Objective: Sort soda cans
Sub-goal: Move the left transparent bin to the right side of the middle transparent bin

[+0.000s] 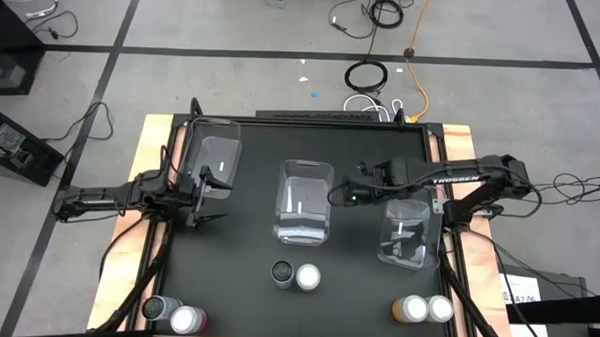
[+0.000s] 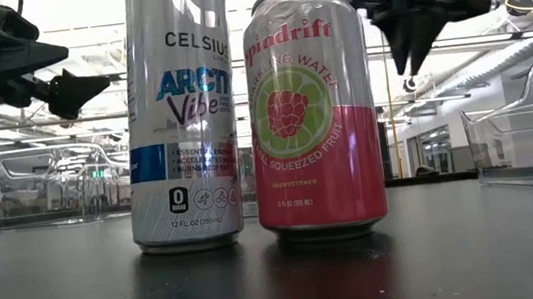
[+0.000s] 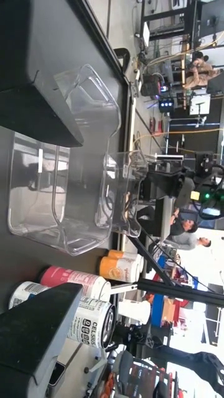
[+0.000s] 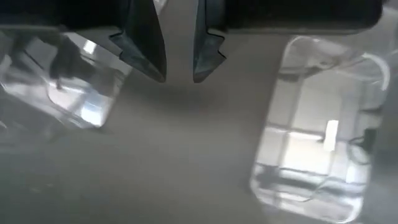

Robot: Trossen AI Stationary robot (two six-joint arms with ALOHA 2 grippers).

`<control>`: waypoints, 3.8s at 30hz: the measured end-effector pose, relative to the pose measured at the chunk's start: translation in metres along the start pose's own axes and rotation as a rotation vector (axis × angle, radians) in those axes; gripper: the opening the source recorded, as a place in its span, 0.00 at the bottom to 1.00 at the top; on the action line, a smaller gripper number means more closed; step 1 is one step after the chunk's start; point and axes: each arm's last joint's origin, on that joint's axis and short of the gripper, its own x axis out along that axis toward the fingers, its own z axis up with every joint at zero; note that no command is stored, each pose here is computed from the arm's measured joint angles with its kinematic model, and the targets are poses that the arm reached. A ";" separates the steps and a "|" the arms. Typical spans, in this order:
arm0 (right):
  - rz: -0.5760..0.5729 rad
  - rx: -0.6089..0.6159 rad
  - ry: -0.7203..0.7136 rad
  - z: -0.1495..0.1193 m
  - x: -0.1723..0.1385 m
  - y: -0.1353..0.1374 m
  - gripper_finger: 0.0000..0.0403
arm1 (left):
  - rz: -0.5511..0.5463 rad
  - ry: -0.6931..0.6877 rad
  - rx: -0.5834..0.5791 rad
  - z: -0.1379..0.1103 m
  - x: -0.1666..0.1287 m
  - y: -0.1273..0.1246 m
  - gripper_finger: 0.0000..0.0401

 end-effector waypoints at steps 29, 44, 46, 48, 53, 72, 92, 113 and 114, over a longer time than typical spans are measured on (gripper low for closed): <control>-0.166 0.392 0.188 -0.057 0.069 -0.027 0.32 | 0.000 0.000 0.000 0.000 0.000 0.000 0.96; -0.042 0.415 0.144 -0.046 0.084 -0.021 0.01 | 0.000 0.000 0.000 0.000 0.000 0.000 0.96; -0.008 0.413 0.120 -0.038 0.082 -0.016 0.01 | 0.000 0.000 0.000 0.000 0.000 0.000 0.96; 0.018 0.404 0.092 -0.030 0.079 -0.012 0.01 | 0.000 0.000 0.000 0.000 0.000 0.000 0.96; 0.069 0.374 0.061 -0.009 0.074 0.000 0.00 | 0.000 0.000 0.000 0.000 0.000 0.000 0.96; 0.023 0.220 0.115 0.018 0.112 0.068 0.00 | 0.000 0.000 0.000 0.000 0.000 0.000 0.96; 0.032 0.270 0.142 0.001 0.108 0.072 0.01 | 0.000 0.000 0.000 0.000 0.000 0.000 0.96; 0.055 0.245 0.099 0.004 0.091 0.065 0.02 | 0.000 0.000 0.000 0.000 0.000 0.000 0.96; 0.056 0.240 0.099 0.004 0.090 0.065 0.02 | 0.000 0.001 0.000 0.000 0.000 0.000 0.96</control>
